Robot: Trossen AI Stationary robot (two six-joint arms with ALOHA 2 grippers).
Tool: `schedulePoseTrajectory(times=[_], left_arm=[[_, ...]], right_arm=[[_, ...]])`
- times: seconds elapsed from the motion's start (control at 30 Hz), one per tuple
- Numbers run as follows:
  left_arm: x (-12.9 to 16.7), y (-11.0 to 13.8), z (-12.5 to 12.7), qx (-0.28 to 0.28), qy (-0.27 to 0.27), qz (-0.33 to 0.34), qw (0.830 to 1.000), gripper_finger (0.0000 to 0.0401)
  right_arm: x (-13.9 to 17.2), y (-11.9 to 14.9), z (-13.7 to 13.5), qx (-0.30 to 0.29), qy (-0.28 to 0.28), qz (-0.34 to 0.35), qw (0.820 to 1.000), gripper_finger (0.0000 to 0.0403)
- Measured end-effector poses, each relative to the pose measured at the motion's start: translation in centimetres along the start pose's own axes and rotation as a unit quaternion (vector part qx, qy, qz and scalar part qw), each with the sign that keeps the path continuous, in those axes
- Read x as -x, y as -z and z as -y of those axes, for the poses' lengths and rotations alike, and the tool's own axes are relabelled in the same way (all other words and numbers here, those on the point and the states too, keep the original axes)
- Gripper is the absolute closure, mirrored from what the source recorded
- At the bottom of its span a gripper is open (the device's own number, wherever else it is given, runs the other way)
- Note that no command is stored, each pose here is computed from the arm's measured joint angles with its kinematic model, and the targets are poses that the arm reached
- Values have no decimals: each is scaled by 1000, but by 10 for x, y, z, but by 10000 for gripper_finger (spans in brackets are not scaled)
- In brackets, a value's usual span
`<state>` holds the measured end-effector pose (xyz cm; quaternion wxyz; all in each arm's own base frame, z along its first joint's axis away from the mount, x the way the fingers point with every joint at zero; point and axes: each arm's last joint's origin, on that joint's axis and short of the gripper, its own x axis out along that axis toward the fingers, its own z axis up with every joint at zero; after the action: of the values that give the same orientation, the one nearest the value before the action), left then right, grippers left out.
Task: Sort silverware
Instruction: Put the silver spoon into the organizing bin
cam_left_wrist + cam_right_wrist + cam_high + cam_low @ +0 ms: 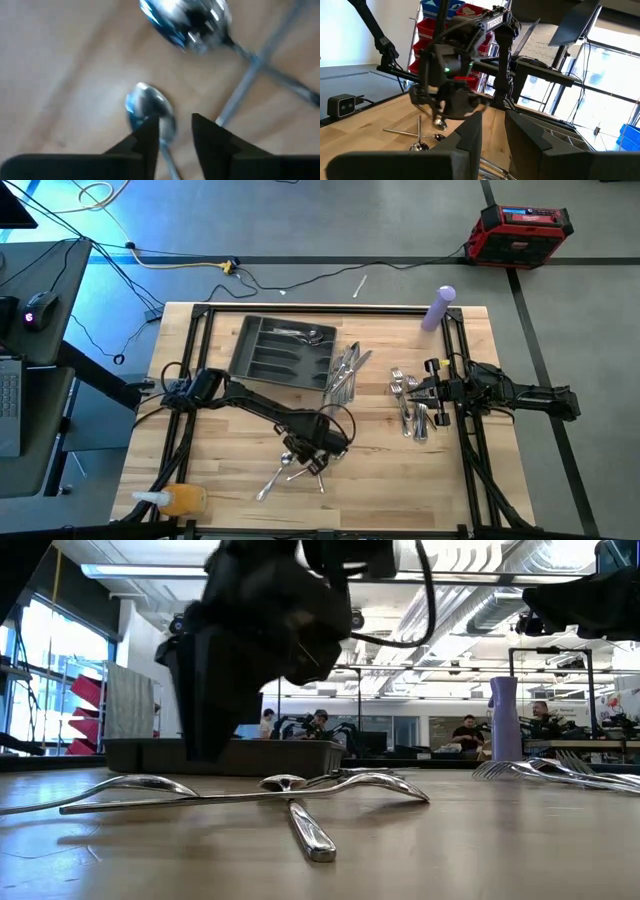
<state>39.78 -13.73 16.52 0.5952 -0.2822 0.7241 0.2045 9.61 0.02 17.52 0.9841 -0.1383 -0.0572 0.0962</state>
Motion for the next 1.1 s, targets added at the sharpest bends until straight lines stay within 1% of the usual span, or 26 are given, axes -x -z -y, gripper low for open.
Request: schedulePoseTrajectory(times=[0.13,0.23,0.3,0.37,0.5,0.63,0.73,0.83,0.97,1.0,1.1], left_arm=[[-5,16,8,-19,-12,0,1000,227],[-10,22,11,-31,-44,30,998,195],[-12,25,12,-44,-60,56,996,186],[-14,27,13,-55,-73,68,994,184],[-22,31,14,-74,-97,60,991,191],[-31,32,15,-84,-113,48,989,207],[-33,32,13,-86,-121,35,988,230],[-33,32,12,-100,-127,31,986,278],[-30,29,5,-117,-145,17,982,376],[-27,26,2,-124,-148,13,981,388],[-17,21,-5,-166,-151,3,975,391]], right_arm=[[0,0,0,0,0,0,1000,329],[0,0,0,0,0,0,1000,329],[0,0,0,0,0,1,1000,329],[0,0,0,0,0,1,1000,329],[0,0,0,1,1,2,1000,329],[0,0,0,1,1,1,1000,329],[0,0,0,1,1,2,1000,329],[0,0,0,1,1,2,1000,329],[0,-1,0,1,1,3,1000,329],[0,-1,0,1,1,3,1000,329],[0,-1,0,0,1,3,1000,329]])
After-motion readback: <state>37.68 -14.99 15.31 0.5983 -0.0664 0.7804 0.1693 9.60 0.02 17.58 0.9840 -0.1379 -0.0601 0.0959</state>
